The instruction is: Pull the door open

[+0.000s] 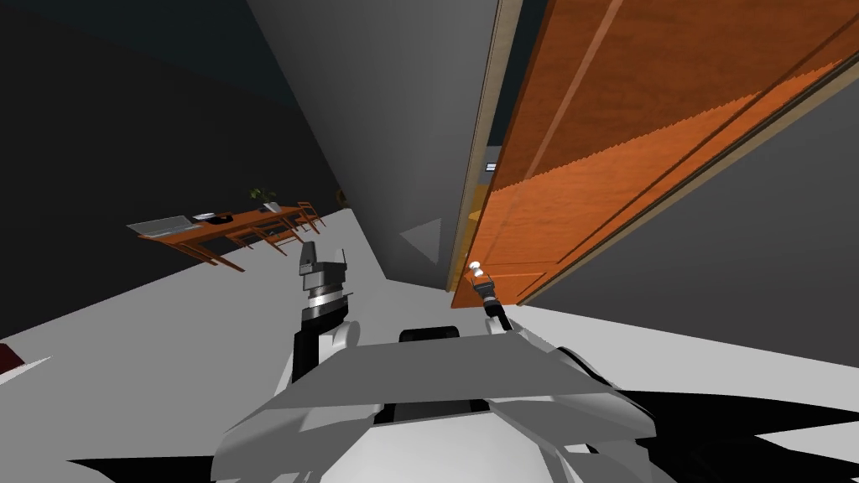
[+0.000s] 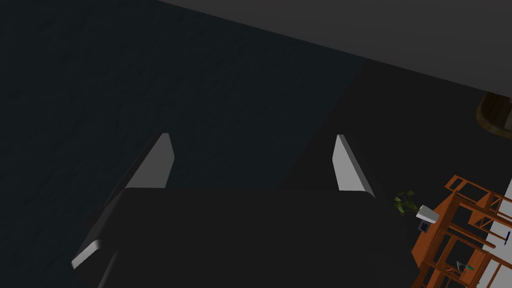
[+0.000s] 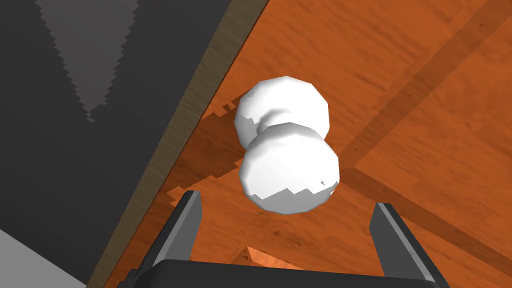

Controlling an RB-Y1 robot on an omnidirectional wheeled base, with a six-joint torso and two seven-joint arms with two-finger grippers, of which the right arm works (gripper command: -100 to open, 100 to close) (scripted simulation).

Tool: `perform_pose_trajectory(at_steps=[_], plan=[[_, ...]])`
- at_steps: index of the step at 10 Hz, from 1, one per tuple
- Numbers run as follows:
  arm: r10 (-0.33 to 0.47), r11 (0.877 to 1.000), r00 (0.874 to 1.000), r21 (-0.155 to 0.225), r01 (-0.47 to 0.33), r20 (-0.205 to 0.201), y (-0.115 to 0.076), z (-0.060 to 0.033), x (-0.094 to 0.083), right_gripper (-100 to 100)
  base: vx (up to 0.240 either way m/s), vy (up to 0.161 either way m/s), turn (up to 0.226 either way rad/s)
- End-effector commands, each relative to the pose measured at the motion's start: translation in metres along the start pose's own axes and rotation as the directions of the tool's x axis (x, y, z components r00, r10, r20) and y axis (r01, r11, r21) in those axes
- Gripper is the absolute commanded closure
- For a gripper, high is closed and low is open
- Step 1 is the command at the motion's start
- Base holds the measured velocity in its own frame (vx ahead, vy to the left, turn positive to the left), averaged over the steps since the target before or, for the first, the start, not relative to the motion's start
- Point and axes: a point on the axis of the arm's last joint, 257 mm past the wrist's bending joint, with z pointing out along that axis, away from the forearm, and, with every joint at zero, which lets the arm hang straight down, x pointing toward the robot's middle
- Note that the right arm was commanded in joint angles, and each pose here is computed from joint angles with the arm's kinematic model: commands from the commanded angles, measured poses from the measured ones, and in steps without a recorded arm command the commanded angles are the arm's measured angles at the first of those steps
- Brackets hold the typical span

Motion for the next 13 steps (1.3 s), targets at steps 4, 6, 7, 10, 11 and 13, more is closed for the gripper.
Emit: perform_pose_trajectory(at_steps=[4,6,7,10,11,13], plan=[[0.166,0.986,0.986,0.007,-0.166,-0.015,-0.011,0.0044,0.011,-100,-0.085,-0.032,0.028],[0.215,0.977,0.977,0.010,-0.214,-0.018,-0.014,0.0053,0.014,-100,-0.068,-0.031,0.014],[0.254,0.967,0.967,0.013,-0.254,-0.021,-0.017,0.0062,0.017,-100,-0.076,-0.041,0.026],[0.358,0.934,0.933,0.022,-0.358,-0.026,-0.024,0.0085,0.024,-100,-0.102,-0.040,0.027],[0.393,0.919,0.919,0.026,-0.392,-0.028,-0.027,0.0091,0.027,-100,-0.099,-0.038,0.020],[0.446,0.895,0.894,0.031,-0.446,-0.029,-0.031,0.0102,0.031,-100,-0.084,-0.038,0.020]])
